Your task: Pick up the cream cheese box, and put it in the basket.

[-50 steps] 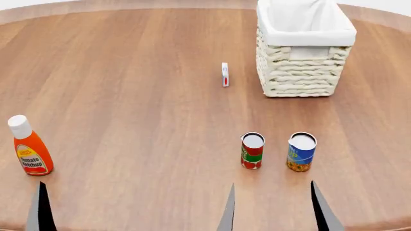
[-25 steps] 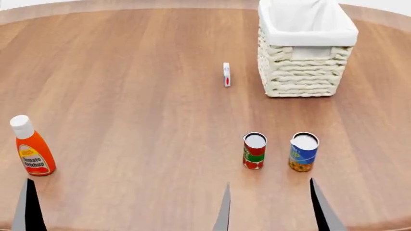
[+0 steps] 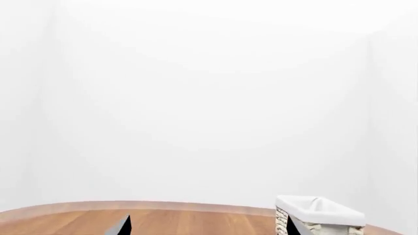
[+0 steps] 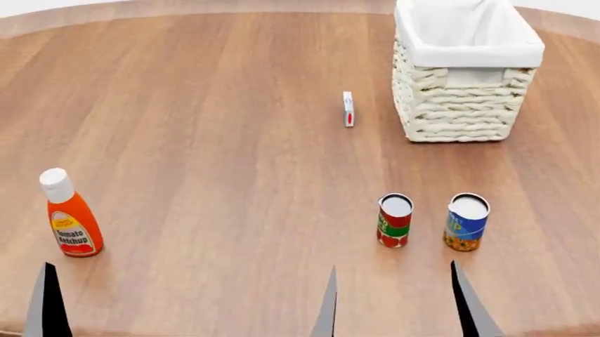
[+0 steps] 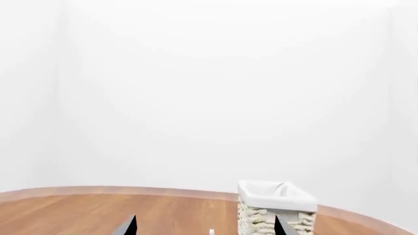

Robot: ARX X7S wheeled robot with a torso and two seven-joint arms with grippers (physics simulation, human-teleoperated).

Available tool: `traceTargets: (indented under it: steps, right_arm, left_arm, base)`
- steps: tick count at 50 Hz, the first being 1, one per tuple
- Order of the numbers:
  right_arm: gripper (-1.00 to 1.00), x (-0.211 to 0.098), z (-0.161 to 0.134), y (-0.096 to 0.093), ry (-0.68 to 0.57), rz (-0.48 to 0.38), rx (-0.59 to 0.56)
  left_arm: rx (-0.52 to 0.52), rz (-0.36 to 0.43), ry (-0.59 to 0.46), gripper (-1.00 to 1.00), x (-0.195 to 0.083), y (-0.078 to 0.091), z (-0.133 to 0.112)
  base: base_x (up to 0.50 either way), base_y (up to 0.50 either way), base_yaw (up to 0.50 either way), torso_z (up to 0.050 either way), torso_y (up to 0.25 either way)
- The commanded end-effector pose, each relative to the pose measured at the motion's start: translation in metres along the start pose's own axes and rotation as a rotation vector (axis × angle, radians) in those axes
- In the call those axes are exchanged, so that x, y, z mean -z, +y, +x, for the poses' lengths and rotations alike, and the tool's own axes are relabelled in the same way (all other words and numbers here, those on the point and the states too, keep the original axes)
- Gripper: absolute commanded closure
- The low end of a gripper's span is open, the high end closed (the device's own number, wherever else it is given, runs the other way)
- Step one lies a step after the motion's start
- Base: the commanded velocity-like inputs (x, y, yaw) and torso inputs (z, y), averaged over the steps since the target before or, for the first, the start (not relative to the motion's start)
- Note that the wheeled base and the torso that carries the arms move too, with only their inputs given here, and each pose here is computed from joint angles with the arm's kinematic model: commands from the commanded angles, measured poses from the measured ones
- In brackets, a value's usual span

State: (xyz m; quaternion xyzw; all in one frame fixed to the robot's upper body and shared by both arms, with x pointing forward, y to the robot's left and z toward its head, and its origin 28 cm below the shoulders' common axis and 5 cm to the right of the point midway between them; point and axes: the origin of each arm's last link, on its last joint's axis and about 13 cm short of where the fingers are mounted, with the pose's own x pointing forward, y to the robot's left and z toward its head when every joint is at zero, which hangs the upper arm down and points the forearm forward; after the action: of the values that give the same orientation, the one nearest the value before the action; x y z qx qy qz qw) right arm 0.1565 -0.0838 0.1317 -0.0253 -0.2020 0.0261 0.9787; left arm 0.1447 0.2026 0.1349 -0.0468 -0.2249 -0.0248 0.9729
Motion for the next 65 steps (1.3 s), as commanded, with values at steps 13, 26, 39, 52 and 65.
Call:
traceTargets:
  steps: [13,26,39,52,65]
  right_arm:
    - [-1.00,-0.0003,0.0000,0.0012,0.001,0.007,-0.001]
    - [-1.00,-0.0006,-0.0002,0.0009,0.000,0.009,-0.003]
    - [-1.00,-0.0003,-0.0001,0.0006,-0.001,0.012,0.001]
    - [-1.00,0.0005,0.0006,-0.0020,-0.002,0.008,0.010]
    - [-1.00,-0.0023,0.0003,-0.0023,-0.006,0.004,0.008]
  left_arm:
    - [0.006,0.000,0.004,-1.00,0.0004,-0.0008,-0.0008]
    - [0.007,0.000,0.004,-1.00,0.0013,-0.0007,-0.0009]
    - [0.008,-0.001,0.000,-1.00,-0.0003,-0.0010,-0.0013]
    - [0.007,0.002,-0.004,-1.00,-0.0002,-0.0004,-0.0006]
    - [0.007,0.003,-0.004,-1.00,-0.0003,-0.0007,-0.0009]
  base:
    - [0.17,0.00,0.00,0.000,0.000]
    - [0.19,0.00,0.00,0.000,0.000]
    - [0.19,0.00,0.00,0.000,0.000]
    - [0.19,0.00,0.00,0.000,0.000]
    - [0.19,0.00,0.00,0.000,0.000]
